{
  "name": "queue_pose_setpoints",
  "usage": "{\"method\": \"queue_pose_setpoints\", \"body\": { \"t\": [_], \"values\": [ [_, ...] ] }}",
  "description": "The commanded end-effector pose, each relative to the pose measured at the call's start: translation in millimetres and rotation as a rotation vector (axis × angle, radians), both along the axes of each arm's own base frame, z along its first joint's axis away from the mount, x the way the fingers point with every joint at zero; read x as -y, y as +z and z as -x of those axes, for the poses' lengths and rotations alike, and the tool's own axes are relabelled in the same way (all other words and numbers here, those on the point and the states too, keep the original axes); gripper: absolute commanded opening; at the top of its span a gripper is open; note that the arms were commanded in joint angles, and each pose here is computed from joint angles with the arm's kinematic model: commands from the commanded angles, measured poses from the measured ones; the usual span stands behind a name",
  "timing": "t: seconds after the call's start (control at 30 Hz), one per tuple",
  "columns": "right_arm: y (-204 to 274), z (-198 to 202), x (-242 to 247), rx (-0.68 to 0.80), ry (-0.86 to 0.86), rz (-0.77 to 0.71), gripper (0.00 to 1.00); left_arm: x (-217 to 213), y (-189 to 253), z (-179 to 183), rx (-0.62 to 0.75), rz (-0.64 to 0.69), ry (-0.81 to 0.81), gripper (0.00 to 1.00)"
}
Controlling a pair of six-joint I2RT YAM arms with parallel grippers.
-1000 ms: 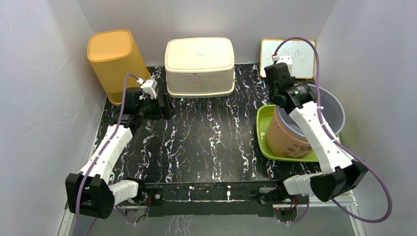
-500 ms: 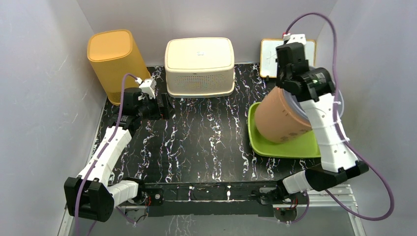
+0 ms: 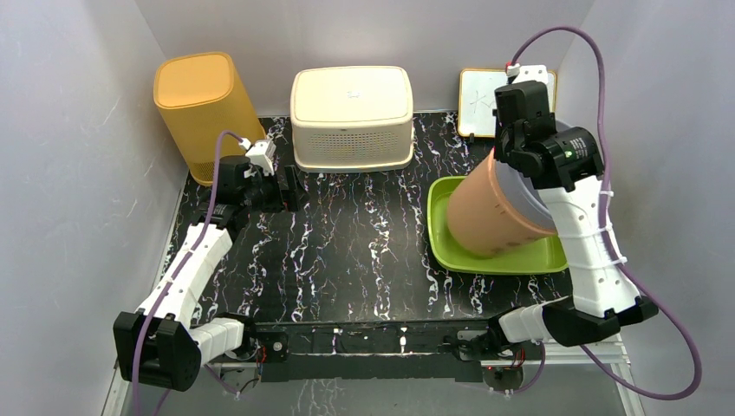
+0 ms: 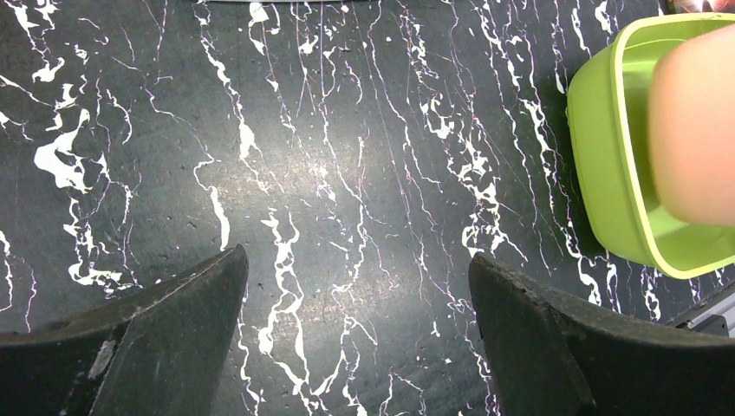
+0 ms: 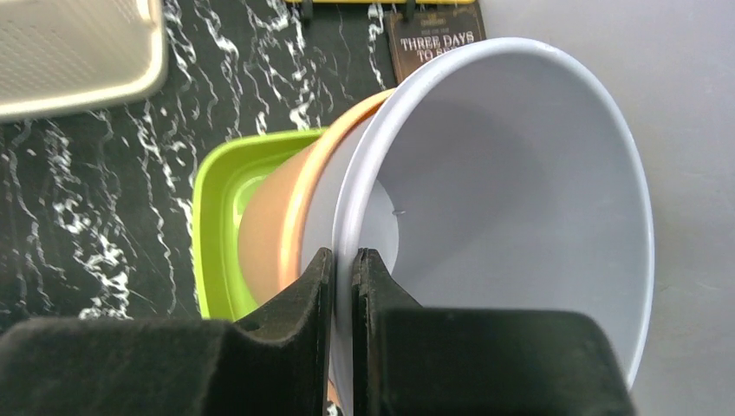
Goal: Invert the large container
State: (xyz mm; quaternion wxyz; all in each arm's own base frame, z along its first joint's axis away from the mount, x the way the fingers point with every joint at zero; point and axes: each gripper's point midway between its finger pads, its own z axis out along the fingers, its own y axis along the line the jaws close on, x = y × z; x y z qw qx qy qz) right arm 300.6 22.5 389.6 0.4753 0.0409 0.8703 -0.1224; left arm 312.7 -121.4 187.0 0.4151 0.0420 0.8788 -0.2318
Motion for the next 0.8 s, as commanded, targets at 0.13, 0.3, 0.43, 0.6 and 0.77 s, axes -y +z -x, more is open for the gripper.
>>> {"method": "queue_pose_setpoints", "body": {
  "t": [0.13,0.3,0.43,0.6,0.77],
  "values": [
    [29.4,-3.8,9.8,0.153,-0.044,0.008,0.00,-0.7,2.8,2.2,0.013,-0.010,-0.007,0.98],
    [97.5,19.9,20.1,0.418,-0.056,-0.095,0.00,1.7,3.9,-1.7,0.011,0.000,-0.010,0.98],
    [153.2,51.3,28.0,0.652,-0.036,-0.200,0.00,3.8,5.8,-3.9,0.010,0.009,-0.015,0.98],
    [200.9,86.5,31.8,0.853,0.025,-0.285,0.00,2.5,10.8,-4.7,0.025,0.006,-0.009,0.98],
    [227.7,110.8,27.5,1.002,0.108,-0.348,0.00,2.0,12.0,-3.1,0.025,0.005,-0.008,0.99]
  ]
}}
